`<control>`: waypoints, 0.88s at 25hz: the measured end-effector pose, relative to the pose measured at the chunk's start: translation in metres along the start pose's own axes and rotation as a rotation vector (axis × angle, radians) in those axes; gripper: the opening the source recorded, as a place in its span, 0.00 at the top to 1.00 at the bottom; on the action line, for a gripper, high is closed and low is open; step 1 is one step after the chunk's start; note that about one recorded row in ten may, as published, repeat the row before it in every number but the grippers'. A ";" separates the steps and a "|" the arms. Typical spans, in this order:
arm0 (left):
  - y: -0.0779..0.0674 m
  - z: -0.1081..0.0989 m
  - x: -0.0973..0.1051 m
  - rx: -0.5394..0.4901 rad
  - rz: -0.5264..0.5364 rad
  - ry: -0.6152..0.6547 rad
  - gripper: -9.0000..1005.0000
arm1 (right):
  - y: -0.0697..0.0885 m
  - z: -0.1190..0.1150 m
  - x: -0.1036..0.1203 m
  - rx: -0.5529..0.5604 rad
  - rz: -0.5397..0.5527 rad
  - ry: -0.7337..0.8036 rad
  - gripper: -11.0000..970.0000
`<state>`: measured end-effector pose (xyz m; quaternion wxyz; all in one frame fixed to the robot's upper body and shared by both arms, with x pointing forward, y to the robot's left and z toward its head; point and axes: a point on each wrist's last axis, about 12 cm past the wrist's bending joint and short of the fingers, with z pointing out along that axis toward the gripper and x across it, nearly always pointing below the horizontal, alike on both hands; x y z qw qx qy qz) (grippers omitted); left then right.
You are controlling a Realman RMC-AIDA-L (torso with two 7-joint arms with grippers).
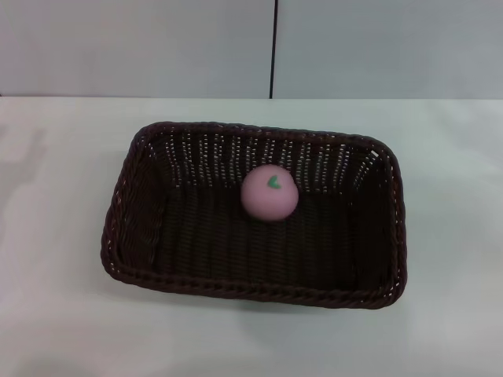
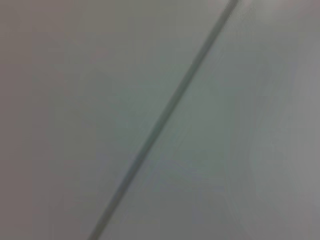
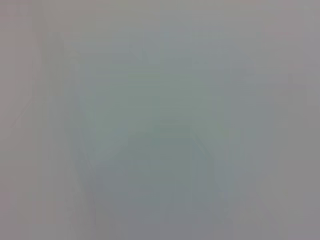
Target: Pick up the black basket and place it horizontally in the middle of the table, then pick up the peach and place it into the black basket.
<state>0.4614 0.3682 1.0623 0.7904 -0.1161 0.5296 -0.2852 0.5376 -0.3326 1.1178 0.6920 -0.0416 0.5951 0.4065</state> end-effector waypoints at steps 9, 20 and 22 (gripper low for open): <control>0.007 -0.019 -0.017 -0.094 0.057 -0.137 0.19 | -0.028 -0.076 0.002 0.369 0.146 -0.438 0.35; 0.008 -0.031 -0.018 -0.123 0.056 -0.149 0.19 | -0.029 -0.080 0.004 0.393 0.159 -0.458 0.35; 0.008 -0.033 -0.019 -0.125 0.057 -0.149 0.19 | -0.029 -0.080 0.006 0.395 0.165 -0.457 0.35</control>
